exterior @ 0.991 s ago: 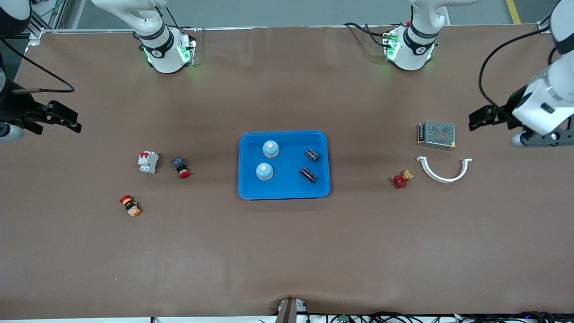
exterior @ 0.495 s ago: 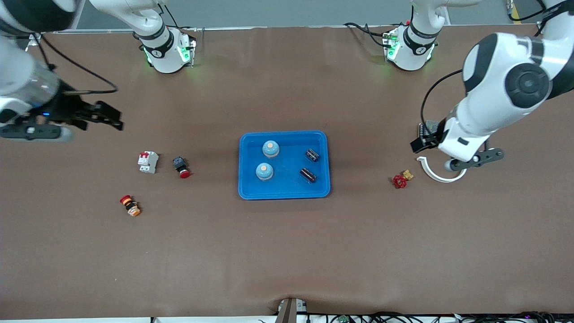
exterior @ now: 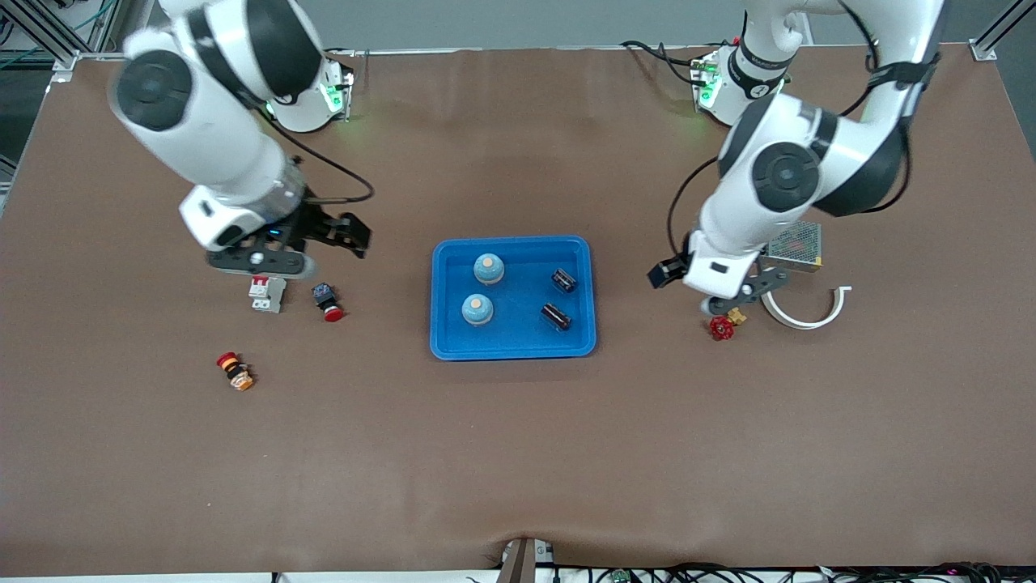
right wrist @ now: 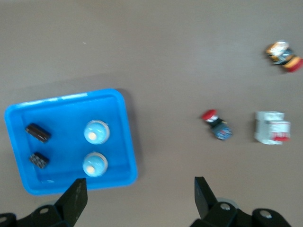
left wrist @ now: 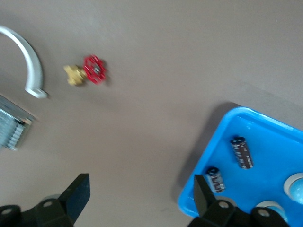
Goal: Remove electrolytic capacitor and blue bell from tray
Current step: 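Grasp a bell with the right gripper while the left gripper grasps a capacitor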
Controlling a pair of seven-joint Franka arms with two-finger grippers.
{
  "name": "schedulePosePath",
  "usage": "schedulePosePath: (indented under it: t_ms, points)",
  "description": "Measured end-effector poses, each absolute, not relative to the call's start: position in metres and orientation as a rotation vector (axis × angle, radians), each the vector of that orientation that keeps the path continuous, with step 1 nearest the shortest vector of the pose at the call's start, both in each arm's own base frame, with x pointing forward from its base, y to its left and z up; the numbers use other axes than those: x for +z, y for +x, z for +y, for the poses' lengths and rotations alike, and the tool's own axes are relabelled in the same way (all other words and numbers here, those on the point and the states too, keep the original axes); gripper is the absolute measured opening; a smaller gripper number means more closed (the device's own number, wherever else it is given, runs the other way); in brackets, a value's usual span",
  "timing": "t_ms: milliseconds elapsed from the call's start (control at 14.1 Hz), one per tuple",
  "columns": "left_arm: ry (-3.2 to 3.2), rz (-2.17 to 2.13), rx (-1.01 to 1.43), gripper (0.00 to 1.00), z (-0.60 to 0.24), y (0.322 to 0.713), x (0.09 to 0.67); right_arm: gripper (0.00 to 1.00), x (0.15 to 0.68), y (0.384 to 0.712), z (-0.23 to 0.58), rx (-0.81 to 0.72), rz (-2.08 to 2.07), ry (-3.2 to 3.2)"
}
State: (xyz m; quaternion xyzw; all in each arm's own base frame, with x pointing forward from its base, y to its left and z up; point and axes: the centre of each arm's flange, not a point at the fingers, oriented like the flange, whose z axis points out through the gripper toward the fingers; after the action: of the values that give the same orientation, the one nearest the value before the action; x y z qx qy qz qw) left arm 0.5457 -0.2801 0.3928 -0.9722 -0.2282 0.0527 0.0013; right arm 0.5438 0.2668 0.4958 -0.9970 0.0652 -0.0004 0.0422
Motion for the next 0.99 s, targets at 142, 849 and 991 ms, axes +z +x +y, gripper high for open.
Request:
schedulePosePath:
  t_ms: [142,849,991]
  points:
    - [-3.029,-0.798,0.185,0.87,-0.307,0.538,0.370,1.00,0.456,0.533,0.292,-0.054,0.204,-3.031]
    - [-2.933,-1.128,0.114,0.79,-0.406,0.499,0.258,1.00,0.306,0.506,0.393,-0.203,0.300,-3.051]
    - [-2.916,-1.170,0.084,0.78,-0.417,0.493,0.239,1.00,0.289,0.504,0.401,-0.202,0.303,-3.057]
